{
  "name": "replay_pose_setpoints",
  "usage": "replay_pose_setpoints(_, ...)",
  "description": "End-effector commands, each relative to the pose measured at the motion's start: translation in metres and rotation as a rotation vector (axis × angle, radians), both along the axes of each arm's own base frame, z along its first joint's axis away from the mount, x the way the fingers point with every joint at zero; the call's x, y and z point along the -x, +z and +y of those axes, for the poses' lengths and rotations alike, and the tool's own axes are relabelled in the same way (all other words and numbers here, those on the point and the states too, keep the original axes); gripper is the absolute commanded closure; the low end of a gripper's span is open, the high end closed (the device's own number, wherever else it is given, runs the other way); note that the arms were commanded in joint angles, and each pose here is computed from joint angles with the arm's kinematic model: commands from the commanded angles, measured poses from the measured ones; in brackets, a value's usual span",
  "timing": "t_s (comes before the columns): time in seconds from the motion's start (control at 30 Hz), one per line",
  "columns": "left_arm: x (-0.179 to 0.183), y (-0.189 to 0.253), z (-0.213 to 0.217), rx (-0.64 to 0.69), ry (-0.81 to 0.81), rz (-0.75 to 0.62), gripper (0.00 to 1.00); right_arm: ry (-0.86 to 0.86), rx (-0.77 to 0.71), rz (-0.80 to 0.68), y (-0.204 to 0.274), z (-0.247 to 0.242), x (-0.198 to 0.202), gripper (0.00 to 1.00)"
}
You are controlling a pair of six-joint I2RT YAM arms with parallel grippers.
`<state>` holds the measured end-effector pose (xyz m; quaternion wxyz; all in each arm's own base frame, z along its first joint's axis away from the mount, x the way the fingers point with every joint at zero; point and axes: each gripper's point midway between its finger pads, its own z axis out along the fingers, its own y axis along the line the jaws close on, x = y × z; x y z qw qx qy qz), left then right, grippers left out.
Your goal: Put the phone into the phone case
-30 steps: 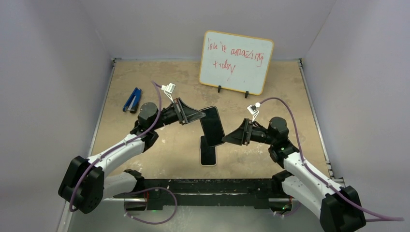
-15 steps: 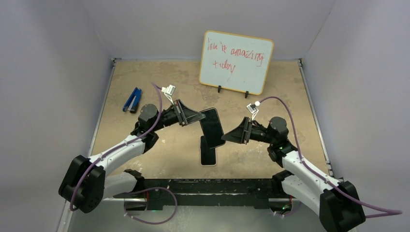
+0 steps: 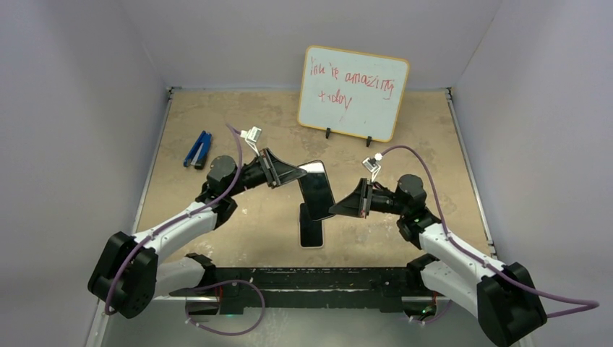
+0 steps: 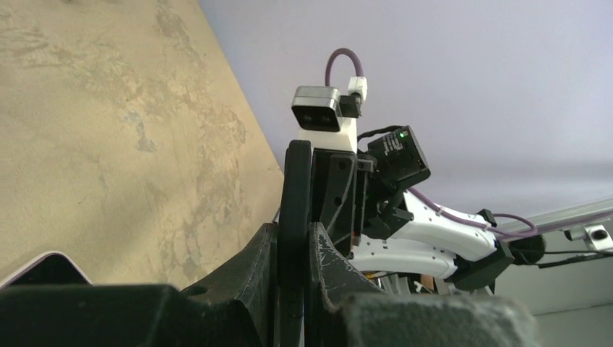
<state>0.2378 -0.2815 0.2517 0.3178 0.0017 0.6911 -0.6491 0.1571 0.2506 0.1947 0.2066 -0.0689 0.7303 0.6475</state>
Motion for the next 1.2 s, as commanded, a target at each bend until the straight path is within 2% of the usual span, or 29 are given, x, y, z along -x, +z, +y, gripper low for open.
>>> replay_pose_setpoints(0.0, -0.007, 0.018, 0.004, -0.010, 0.045, -0.109, 1.00, 0.009, -0.003, -0.027, 0.007, 0.001, 0.001, 0.98)
replay_pose_setpoints(0.13, -0.015, 0.001, 0.004, -0.162, 0.039, -0.125, 1.00, -0.027, 0.046, 0.031, -0.001, 0.001, -0.007, 1.00)
replay_pose_setpoints(0.27, -0.010, 0.003, 0.002, -0.162, 0.004, -0.129, 1.00, -0.043, 0.061, 0.033, -0.004, 0.001, -0.011, 1.00)
replay_pose_setpoints(0.3, -0.006, 0.007, 0.000, -0.148, -0.017, -0.134, 1.00, -0.045, 0.060, 0.024, -0.003, 0.001, -0.012, 0.97)
replay_pose_setpoints(0.4, 0.006, 0.017, -0.005, -0.095, -0.095, -0.138, 1.00, -0.059, 0.053, -0.015, 0.003, 0.000, -0.013, 0.64)
replay_pose_setpoints(0.5, 0.020, 0.028, -0.009, -0.044, -0.178, -0.143, 1.00, -0.052, 0.035, -0.061, 0.014, 0.000, -0.013, 0.42)
replay_pose_setpoints(0.6, 0.032, 0.036, -0.009, -0.016, -0.240, -0.154, 1.00, -0.038, 0.031, -0.102, 0.022, 0.002, -0.015, 0.33)
replay_pose_setpoints(0.7, 0.038, 0.035, -0.009, -0.019, -0.277, -0.153, 1.00, -0.022, 0.020, -0.135, 0.030, 0.004, -0.017, 0.33)
replay_pose_setpoints(1.03, 0.040, 0.022, -0.012, -0.035, -0.323, -0.100, 1.00, 0.030, -0.021, -0.148, 0.044, 0.019, -0.018, 0.43)
replay_pose_setpoints(1.13, 0.040, 0.020, -0.013, -0.038, -0.330, -0.089, 1.00, 0.039, -0.015, -0.138, 0.041, 0.026, -0.018, 0.52)
replay_pose_setpoints(1.17, 0.040, 0.020, -0.013, -0.039, -0.332, -0.088, 1.00, 0.034, -0.013, -0.137, 0.041, 0.028, -0.018, 0.59)
